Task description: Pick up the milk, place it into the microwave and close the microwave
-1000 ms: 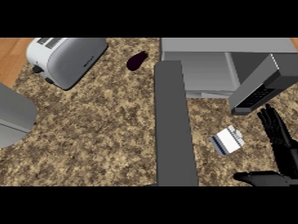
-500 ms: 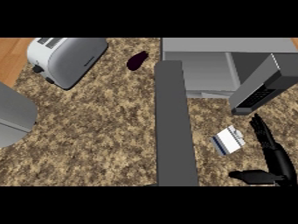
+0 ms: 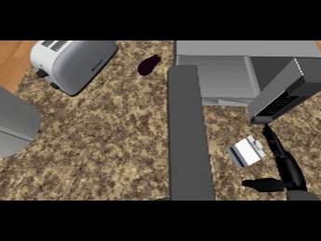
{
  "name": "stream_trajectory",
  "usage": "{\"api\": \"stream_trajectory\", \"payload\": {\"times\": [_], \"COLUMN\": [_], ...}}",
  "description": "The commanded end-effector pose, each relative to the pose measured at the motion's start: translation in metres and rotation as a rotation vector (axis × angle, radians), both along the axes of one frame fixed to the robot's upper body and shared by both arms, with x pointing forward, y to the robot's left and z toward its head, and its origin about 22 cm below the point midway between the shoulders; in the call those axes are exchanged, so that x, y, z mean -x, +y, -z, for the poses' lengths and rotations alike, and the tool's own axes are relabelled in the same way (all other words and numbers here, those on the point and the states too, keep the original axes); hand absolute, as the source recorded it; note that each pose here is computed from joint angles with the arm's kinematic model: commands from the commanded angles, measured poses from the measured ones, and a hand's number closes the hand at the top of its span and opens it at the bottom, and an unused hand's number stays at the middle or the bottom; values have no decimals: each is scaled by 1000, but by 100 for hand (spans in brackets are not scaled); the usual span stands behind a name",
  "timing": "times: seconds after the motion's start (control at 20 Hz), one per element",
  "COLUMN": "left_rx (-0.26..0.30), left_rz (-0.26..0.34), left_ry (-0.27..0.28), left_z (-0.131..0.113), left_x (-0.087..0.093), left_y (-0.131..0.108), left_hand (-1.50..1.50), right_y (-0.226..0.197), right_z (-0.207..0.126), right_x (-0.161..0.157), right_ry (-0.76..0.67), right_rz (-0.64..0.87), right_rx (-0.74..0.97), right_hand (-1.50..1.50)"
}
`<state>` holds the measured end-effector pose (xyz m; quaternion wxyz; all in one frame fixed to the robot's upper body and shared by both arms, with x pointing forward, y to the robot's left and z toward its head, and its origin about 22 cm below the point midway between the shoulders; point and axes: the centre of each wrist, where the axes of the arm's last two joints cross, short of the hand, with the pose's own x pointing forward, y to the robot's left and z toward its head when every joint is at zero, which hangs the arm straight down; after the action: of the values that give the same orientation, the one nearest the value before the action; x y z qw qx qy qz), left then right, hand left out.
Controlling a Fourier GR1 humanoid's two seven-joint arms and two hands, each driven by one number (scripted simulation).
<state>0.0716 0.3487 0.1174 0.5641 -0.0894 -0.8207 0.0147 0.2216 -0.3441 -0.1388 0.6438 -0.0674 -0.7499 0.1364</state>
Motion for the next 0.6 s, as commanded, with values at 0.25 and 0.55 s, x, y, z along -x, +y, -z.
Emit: {"api": "stream_trajectory", "payload": {"times": [0.25,0.55], "left_rx": [-18,-19], "left_rz": [22,37], "left_ry": [-38,-17], "left_z": [-19,-11], "left_x": [5,11], "left_y": [-13,2], "left_hand": [-150,-150], "right_y": [-11,23], "right_z": [13,21], "right_x": [-3,-14], "right_ry": [-23,6], "right_rz": [-24,-47], "right_rx": [-60,-157], "right_hand": [-150,150]}}
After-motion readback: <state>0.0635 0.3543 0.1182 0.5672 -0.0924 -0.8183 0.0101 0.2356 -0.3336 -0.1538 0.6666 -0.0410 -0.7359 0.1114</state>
